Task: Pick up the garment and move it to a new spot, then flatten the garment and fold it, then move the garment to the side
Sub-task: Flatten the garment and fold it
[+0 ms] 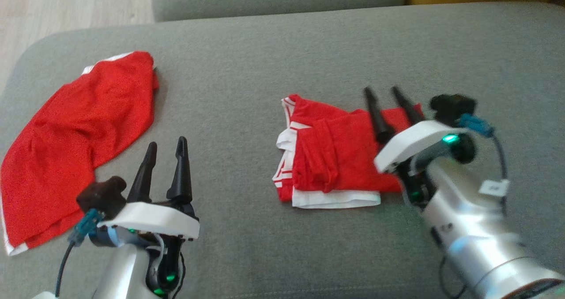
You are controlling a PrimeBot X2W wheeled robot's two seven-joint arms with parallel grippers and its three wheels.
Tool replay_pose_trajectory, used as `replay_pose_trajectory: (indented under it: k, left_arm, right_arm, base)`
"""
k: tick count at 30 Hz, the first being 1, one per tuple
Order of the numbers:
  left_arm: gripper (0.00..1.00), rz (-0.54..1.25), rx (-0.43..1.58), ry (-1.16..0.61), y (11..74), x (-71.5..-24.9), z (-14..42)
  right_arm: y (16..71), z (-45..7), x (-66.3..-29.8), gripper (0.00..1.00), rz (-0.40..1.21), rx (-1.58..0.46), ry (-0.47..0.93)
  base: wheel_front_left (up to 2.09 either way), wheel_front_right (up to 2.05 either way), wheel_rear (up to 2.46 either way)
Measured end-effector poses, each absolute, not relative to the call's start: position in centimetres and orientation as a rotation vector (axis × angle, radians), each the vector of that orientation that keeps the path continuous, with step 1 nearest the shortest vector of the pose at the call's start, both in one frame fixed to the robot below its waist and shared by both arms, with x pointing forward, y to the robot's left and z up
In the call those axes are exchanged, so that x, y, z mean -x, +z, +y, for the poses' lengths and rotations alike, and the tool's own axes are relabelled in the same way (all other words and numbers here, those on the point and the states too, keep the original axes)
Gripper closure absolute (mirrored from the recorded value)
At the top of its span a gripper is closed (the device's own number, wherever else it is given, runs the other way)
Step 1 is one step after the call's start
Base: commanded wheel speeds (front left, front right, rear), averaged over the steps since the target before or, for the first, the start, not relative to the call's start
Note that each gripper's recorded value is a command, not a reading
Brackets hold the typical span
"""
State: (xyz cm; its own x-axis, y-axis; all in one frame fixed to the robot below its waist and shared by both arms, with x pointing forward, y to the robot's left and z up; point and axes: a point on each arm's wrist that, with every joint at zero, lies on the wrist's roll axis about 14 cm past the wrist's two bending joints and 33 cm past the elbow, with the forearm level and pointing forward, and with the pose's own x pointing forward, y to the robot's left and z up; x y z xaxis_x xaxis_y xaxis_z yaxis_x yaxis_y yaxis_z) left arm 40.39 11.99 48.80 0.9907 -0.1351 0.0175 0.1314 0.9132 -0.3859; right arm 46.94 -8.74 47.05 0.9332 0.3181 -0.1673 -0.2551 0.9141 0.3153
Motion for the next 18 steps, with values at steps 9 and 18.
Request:
replay_pose_trajectory:
  k: [9, 18]
  left_arm:
    - [0.0, -0.034, 0.413, -0.197, 50.7, -40.1, 10.1]
    - [0.0, -0.002, 0.394, -0.205, 49.6, -38.6, 9.7]
  right_arm:
    - [50.3, -16.7, -45.0, 0.0, 0.044, -0.054, 0.182]
    - [50.5, -19.4, -39.6, 0.0, -0.044, -0.001, 0.074]
  base:
    - [0.0, 0.0, 0.0]
    - [0.0, 0.0, 0.0]
